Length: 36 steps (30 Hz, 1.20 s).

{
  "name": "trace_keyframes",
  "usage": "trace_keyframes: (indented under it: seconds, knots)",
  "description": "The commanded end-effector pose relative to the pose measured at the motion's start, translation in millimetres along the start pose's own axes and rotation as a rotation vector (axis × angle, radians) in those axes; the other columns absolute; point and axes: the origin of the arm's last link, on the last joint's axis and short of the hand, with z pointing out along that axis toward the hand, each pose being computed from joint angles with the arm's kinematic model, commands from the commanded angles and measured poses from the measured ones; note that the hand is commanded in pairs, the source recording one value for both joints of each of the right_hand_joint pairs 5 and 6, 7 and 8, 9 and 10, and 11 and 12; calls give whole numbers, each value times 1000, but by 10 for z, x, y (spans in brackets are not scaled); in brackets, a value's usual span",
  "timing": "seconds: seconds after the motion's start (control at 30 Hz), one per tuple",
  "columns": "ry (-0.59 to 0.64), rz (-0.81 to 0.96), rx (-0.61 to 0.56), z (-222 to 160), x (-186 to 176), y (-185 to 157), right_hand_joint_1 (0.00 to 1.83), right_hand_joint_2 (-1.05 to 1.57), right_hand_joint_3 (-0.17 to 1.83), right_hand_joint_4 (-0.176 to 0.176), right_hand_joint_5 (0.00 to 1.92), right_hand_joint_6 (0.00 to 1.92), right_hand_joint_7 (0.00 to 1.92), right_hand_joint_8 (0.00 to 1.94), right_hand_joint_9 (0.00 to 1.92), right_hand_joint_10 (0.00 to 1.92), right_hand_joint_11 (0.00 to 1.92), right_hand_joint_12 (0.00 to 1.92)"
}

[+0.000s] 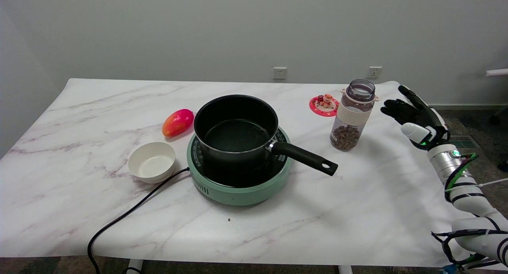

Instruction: Pick up the bottle.

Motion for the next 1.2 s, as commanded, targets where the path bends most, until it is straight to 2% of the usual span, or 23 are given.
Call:
trace_keyframes:
  seconds: [0.03, 0.47, 1.2]
  knots:
    - [-142, -128, -53, 254, -291, 83, 1300, -610, 1082, 0, 257, 257, 763, 763, 555, 555, 599, 599]
    - [-196, -172, -54, 404, -416, 70, 1284, -711, 1145, 0, 228, 228, 731, 731, 520, 520, 547, 547]
    - [-264, -150, -67, 445, -704, 178, 1279, -733, 1136, 0, 233, 233, 722, 722, 534, 534, 543, 543]
